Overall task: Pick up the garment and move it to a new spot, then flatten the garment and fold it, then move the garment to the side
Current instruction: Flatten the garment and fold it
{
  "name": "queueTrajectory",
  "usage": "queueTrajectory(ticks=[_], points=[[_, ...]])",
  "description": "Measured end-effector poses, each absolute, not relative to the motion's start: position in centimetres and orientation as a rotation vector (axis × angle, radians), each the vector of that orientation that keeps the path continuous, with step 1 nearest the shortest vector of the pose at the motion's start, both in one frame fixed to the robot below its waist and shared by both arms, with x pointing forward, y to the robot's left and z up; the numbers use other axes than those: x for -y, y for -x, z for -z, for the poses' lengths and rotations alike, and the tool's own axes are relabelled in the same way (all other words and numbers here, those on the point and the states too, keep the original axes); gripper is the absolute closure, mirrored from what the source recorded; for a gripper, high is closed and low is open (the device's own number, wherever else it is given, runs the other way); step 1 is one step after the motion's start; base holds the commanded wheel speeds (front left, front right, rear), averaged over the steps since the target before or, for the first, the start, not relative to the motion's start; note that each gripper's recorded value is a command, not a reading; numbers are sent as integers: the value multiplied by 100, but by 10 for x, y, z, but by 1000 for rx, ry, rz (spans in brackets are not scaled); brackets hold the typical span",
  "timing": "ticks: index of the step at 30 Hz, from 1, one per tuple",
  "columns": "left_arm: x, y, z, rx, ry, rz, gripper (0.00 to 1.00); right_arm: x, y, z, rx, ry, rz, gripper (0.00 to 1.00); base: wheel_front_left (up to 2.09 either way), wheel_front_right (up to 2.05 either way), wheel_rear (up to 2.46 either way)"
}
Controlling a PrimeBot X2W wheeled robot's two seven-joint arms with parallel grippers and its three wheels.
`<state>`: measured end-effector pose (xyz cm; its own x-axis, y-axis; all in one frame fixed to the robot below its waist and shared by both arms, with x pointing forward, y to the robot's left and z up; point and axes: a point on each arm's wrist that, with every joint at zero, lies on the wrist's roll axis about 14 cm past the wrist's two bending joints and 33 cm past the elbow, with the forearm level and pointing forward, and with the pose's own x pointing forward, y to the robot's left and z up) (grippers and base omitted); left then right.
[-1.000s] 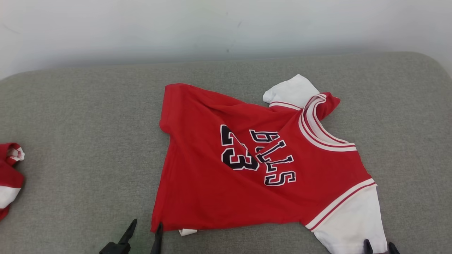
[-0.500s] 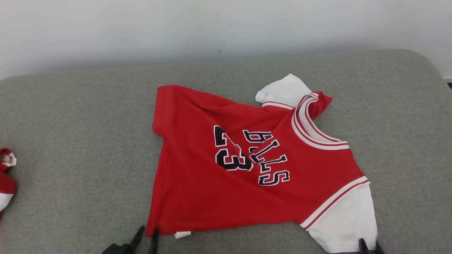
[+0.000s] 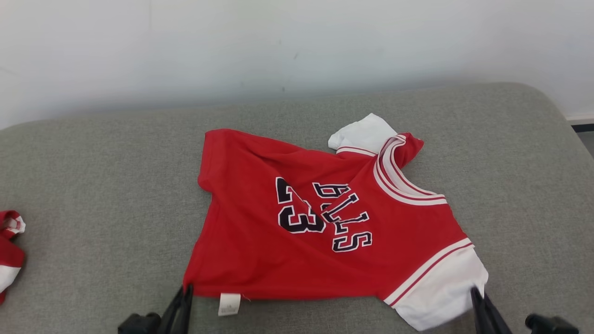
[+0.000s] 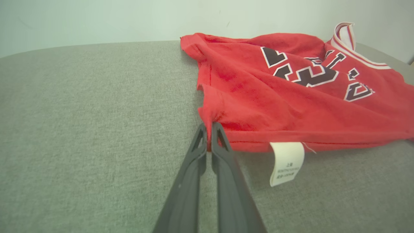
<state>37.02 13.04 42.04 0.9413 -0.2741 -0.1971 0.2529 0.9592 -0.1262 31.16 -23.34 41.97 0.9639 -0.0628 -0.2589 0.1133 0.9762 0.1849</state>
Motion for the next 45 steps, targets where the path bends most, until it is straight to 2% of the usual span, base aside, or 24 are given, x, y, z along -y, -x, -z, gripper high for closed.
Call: queueTrajectory(ticks=[5, 7, 14, 20, 30, 37, 45], points=[[-128, -395, -456, -104, 58, 307, 100, 231, -341, -463, -130, -266, 67, 100, 0, 0, 0], [-127, -414, -479, -49, 26, 330, 100, 236, -359, -484, -81, -229, 41, 100, 0, 0, 0], [-112, -496, -582, 144, -134, 443, 100, 242, -454, -570, 133, -223, -18, 100, 0, 0, 0], [-112, -564, -655, 265, -214, 465, 100, 232, -540, -639, 263, -202, -77, 100, 0, 0, 0], [-122, -663, -696, 346, -313, 423, 100, 204, -659, -711, 357, -147, -146, 100, 0, 0, 0], [-131, -715, -719, 408, -243, 368, 100, 192, -710, -746, 420, -110, -154, 100, 0, 0, 0], [-134, -736, -753, 477, -266, 330, 100, 180, -735, -780, 492, -87, -152, 100, 0, 0, 0]])
